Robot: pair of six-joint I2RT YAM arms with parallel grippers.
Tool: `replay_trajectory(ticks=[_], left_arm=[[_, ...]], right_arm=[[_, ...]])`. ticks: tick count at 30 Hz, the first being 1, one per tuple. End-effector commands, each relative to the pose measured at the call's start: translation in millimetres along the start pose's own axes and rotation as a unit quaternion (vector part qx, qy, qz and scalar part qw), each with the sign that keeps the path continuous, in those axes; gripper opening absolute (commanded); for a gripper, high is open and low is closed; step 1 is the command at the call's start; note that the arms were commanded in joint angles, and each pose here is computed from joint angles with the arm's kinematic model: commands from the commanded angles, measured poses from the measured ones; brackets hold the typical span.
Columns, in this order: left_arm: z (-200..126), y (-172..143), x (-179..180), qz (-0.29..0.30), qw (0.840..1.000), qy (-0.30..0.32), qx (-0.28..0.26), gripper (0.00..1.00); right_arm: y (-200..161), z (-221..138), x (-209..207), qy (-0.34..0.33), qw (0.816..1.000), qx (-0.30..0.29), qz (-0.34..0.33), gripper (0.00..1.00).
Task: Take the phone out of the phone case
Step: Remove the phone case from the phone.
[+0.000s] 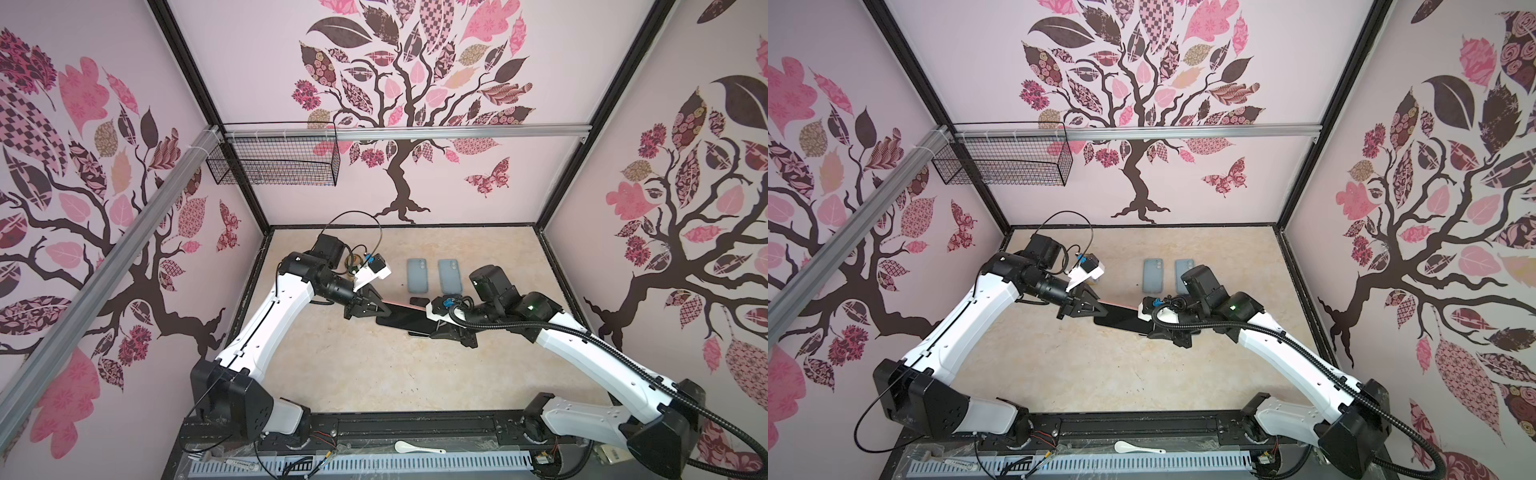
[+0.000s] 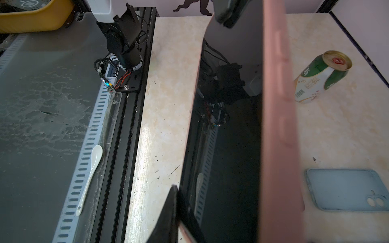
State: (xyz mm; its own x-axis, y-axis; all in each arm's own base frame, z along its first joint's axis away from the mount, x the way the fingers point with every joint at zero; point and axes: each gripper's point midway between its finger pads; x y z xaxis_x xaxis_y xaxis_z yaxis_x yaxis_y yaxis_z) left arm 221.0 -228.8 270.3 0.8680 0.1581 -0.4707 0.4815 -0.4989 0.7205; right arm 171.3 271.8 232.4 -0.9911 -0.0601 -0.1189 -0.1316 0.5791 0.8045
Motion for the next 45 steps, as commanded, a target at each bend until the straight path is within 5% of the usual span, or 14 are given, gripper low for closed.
replay_trajectory(ticks=[1,14,31,45], left_arm=[[0,6,54,-0.051,0.995,0.080,0.011,0.00],[-20,25,30,0.014,0.992,0.109,-0.068,0.00],[-25,29,31,0.003,0.992,0.100,-0.081,0.00],[-35,28,34,0.005,0.990,0.113,-0.087,0.00]], right_arm=[[102,-28,48,0.051,0.963,-0.178,-0.194,0.00],[112,-39,51,0.023,0.957,-0.233,-0.173,0.07],[115,-43,56,0.031,0.955,-0.245,-0.167,0.30],[111,-40,58,0.047,0.959,-0.229,-0.159,0.30]])
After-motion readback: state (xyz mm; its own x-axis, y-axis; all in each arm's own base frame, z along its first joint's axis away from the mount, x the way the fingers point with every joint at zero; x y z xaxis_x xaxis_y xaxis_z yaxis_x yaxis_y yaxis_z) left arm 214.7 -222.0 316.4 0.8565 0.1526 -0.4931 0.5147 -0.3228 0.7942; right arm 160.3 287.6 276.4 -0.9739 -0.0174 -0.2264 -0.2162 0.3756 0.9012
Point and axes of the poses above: each gripper's point midway between its finger pads, its own z axis out along the fingers, its own x axis along the line the jaws close on, y = z × x, and after that the axes turned 6 degrees about -z, right-handed
